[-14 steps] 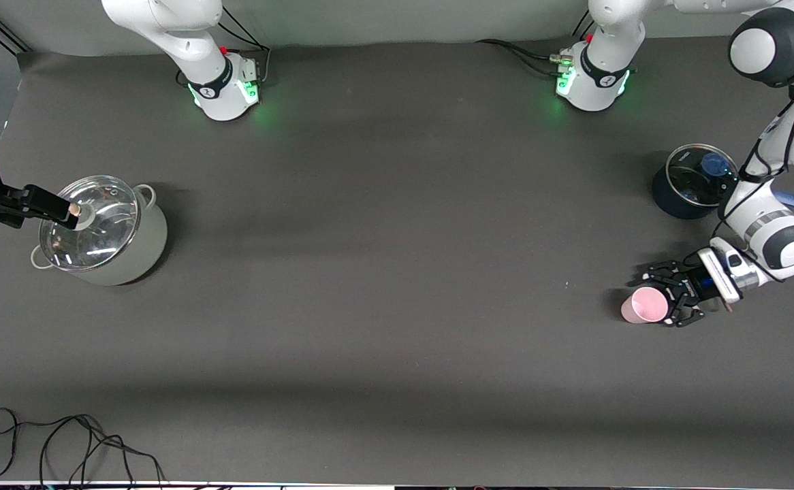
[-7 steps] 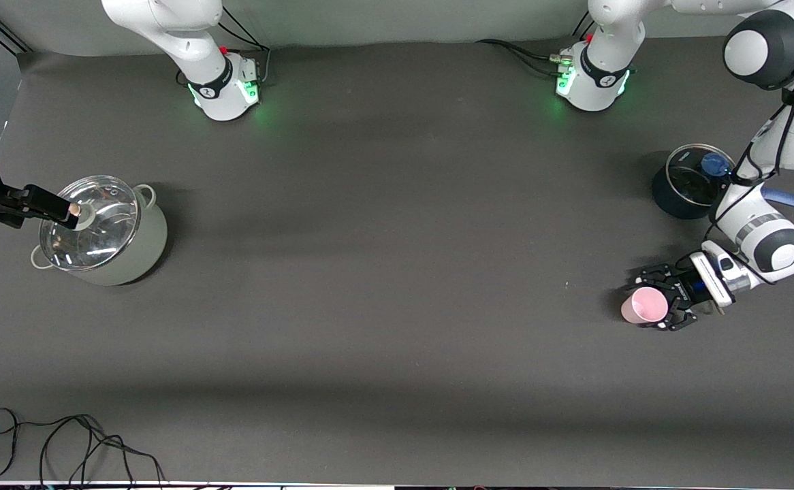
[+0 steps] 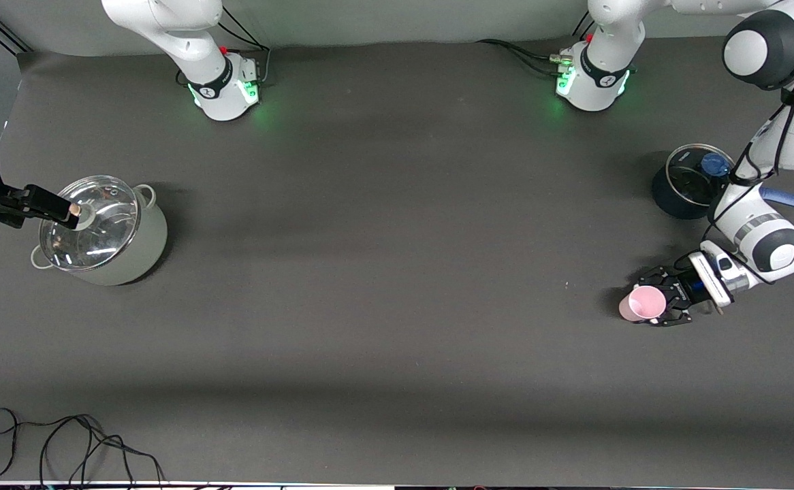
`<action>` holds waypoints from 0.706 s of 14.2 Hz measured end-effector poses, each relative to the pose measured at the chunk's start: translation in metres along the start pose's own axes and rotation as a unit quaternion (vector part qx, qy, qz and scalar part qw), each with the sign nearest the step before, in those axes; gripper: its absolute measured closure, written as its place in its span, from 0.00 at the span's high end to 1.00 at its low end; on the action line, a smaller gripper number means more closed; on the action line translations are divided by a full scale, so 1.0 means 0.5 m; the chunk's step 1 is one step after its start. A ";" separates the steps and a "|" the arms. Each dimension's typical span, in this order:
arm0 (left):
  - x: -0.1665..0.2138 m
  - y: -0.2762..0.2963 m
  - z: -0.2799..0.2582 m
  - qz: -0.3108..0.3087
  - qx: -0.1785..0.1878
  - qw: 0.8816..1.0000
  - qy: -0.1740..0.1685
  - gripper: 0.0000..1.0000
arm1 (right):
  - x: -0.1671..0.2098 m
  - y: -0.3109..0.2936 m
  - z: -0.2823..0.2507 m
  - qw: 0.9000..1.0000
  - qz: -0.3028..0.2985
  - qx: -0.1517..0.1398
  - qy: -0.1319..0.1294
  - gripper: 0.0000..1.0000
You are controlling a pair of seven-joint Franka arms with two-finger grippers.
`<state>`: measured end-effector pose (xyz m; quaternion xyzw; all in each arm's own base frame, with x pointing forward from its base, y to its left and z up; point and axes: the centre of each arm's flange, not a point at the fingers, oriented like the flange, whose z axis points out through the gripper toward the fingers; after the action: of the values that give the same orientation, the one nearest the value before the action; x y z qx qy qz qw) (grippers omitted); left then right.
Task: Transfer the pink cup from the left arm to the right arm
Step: 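Lift the pink cup with the left gripper toward the table middle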
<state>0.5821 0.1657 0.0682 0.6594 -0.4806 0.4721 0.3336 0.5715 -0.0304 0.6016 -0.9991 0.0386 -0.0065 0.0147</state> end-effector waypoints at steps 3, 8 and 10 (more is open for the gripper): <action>0.023 -0.012 0.020 -0.020 -0.003 1.000 0.000 0.65 | 0.000 0.000 0.000 1.000 0.000 0.000 0.000 1.00; 0.160 -0.054 0.095 -0.050 0.010 0.999 0.007 0.65 | 0.000 -0.002 0.000 1.000 -0.001 0.000 0.000 1.00; 0.231 -0.056 0.157 -0.066 0.025 0.997 0.012 0.65 | 0.000 -0.002 0.000 1.000 -0.001 0.000 0.000 1.00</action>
<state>0.6433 0.0676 0.1517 0.6919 -0.4200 0.4694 0.3530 0.5717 -0.0293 0.6014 -0.9992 0.0376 -0.0062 0.0147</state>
